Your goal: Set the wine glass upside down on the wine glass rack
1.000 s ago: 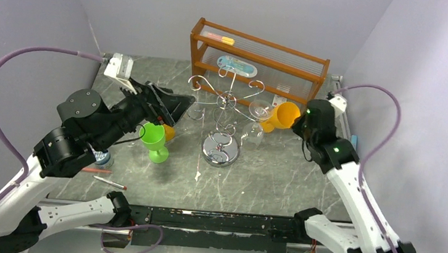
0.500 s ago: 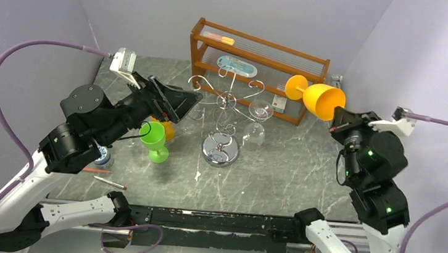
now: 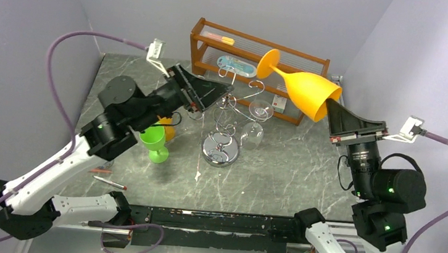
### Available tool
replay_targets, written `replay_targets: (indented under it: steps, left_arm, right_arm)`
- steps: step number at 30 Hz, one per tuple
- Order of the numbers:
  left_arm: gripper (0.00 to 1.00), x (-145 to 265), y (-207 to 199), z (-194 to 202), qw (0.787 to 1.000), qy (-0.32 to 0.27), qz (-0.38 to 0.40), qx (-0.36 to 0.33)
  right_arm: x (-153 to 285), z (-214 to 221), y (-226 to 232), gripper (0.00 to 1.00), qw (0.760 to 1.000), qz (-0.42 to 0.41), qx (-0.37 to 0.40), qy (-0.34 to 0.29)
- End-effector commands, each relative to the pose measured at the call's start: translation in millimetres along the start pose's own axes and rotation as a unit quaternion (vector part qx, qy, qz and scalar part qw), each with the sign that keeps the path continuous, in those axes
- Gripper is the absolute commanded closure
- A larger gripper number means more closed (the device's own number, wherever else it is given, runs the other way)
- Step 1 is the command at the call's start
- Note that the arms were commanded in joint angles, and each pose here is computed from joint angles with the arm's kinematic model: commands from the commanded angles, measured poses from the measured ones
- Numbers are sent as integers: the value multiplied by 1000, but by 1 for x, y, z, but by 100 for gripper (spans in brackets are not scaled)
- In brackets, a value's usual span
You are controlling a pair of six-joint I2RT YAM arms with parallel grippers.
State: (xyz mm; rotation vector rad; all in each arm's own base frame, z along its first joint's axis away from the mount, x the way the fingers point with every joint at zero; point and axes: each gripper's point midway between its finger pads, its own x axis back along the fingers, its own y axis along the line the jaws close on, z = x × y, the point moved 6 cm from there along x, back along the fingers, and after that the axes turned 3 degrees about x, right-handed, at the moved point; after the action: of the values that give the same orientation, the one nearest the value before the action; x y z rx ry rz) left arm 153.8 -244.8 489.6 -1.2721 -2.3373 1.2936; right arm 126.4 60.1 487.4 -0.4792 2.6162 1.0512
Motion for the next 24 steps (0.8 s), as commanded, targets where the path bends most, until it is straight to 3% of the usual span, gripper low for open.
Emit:
replay_targets:
  steps: [1,10,18,24]
  left_arm:
    - [3,-21,-23,13,991,35,93,85]
    - [3,-43,1,12,974,-35,56,217]
    - [3,-71,-27,-4,970,-38,84,226]
    - [11,-75,-33,-6,957,-91,87,263]
  right_arm:
    - [7,13,24,100,989,-124,-77,14]
    - [-9,39,8,100,985,-155,-81,-12]
    - [-13,39,21,100,975,-205,-84,-6]
    - [-18,45,18,100,973,-207,-104,-5]
